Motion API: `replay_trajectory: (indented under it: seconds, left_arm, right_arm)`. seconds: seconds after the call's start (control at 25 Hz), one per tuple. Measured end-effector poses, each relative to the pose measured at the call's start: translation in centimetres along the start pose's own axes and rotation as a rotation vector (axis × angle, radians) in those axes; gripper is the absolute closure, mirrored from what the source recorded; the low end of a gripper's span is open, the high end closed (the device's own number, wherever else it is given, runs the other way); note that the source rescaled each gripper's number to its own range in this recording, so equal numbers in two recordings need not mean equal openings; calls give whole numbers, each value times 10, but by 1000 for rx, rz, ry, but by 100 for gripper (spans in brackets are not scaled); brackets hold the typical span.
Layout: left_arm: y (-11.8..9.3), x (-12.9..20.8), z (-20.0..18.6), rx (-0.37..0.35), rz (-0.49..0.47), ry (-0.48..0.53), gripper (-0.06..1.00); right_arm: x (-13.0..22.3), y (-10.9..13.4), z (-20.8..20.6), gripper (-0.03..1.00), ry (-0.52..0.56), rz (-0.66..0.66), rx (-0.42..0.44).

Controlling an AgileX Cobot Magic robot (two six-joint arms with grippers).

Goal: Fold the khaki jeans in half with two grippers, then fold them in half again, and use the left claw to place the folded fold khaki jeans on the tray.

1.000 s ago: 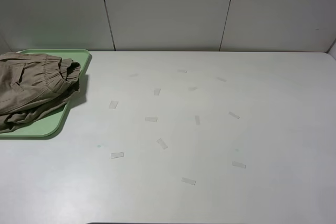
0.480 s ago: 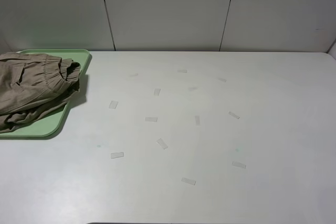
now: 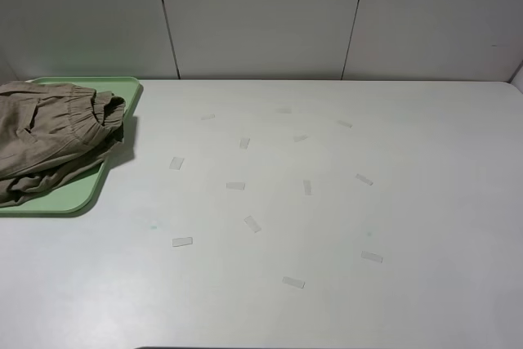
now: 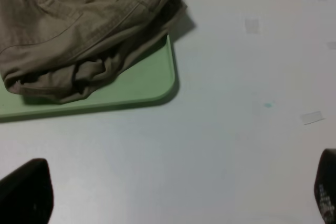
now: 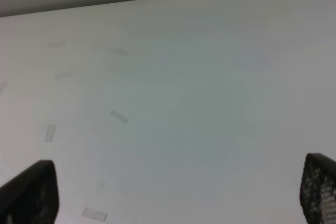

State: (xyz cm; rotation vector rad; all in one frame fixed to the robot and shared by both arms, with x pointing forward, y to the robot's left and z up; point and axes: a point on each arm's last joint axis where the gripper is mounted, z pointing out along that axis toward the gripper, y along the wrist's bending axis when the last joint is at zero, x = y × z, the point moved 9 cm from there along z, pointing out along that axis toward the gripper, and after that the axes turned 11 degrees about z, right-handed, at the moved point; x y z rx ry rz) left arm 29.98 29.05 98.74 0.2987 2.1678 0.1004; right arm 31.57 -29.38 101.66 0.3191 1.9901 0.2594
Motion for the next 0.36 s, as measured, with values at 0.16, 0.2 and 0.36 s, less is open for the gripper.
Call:
replay_trajectory:
  seconds: [0.16, 0.2, 0.36]
  left_arm:
    - [0, 0, 0, 0, 0, 0, -5]
    - [0, 0, 0, 0, 0, 0, -5]
    - [0, 0, 0, 0, 0, 0, -5]
  right_arm:
    - [0, 0, 0, -3, 0, 0, 0]
    - [0, 0, 0, -3, 0, 0, 0]
    - [0, 0, 0, -3, 0, 0, 0]
